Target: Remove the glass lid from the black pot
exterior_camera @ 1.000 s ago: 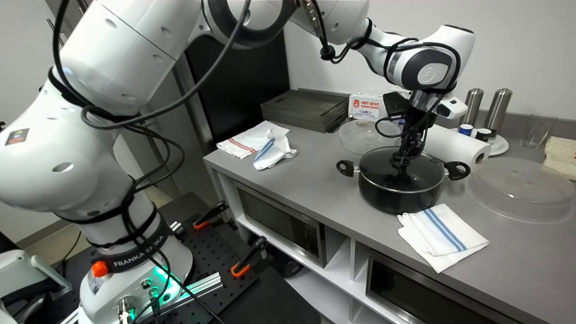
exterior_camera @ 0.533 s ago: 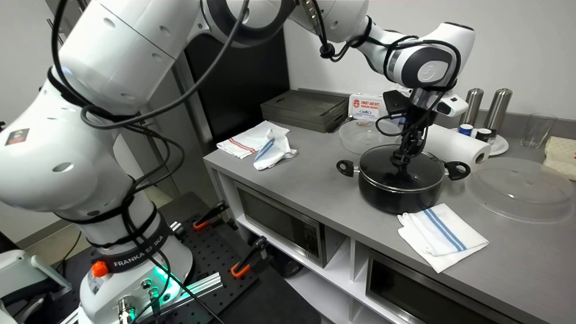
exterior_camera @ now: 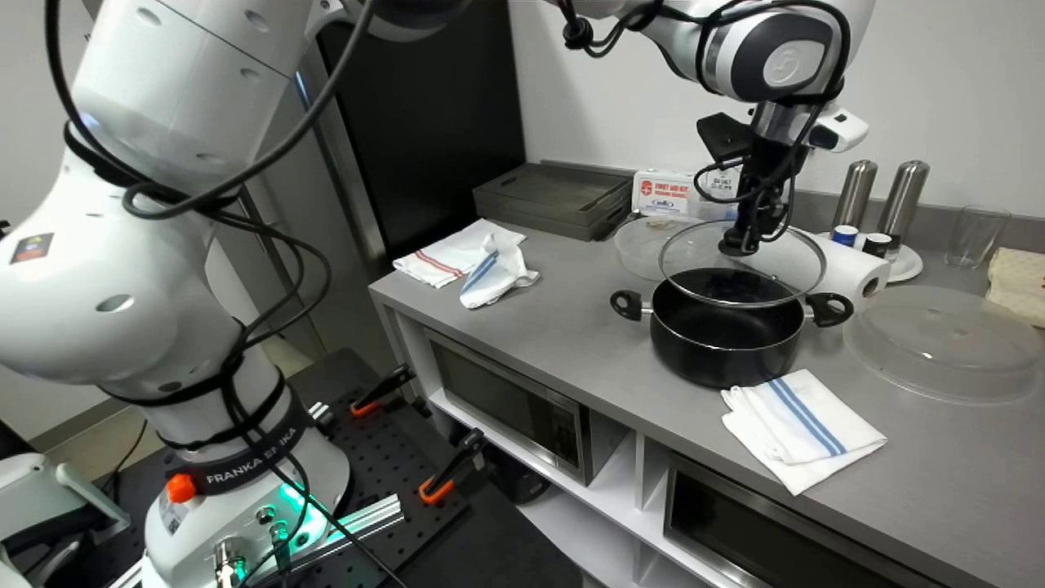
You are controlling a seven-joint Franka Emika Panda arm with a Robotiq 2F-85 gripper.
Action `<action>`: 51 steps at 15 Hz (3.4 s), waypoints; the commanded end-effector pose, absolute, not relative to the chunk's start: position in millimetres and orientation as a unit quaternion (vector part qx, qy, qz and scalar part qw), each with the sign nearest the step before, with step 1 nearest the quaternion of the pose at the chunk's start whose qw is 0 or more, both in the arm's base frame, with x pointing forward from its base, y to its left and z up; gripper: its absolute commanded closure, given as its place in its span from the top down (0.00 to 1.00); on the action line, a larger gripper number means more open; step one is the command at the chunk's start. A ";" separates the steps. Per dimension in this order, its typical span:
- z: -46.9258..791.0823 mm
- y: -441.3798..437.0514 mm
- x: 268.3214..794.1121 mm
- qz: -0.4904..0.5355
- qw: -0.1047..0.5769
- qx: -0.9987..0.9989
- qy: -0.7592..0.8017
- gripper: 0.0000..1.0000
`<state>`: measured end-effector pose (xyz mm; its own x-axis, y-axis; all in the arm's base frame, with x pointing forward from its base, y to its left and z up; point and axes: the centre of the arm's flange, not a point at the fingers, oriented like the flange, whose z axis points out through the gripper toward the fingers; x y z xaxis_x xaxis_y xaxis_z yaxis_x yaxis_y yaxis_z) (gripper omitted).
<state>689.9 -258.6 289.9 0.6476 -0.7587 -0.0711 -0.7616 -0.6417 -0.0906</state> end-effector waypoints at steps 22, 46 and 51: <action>293.4 -11.5 648.2 0.024 -0.012 -0.986 0.165 0.25; 181.9 87.0 653.2 0.078 -0.008 -0.996 0.038 0.25; 165.3 85.2 662.3 0.080 0.003 -0.996 0.030 0.25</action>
<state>647.5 85.4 167.2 0.9817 -0.0796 -0.1730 -0.0755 -0.9967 0.0299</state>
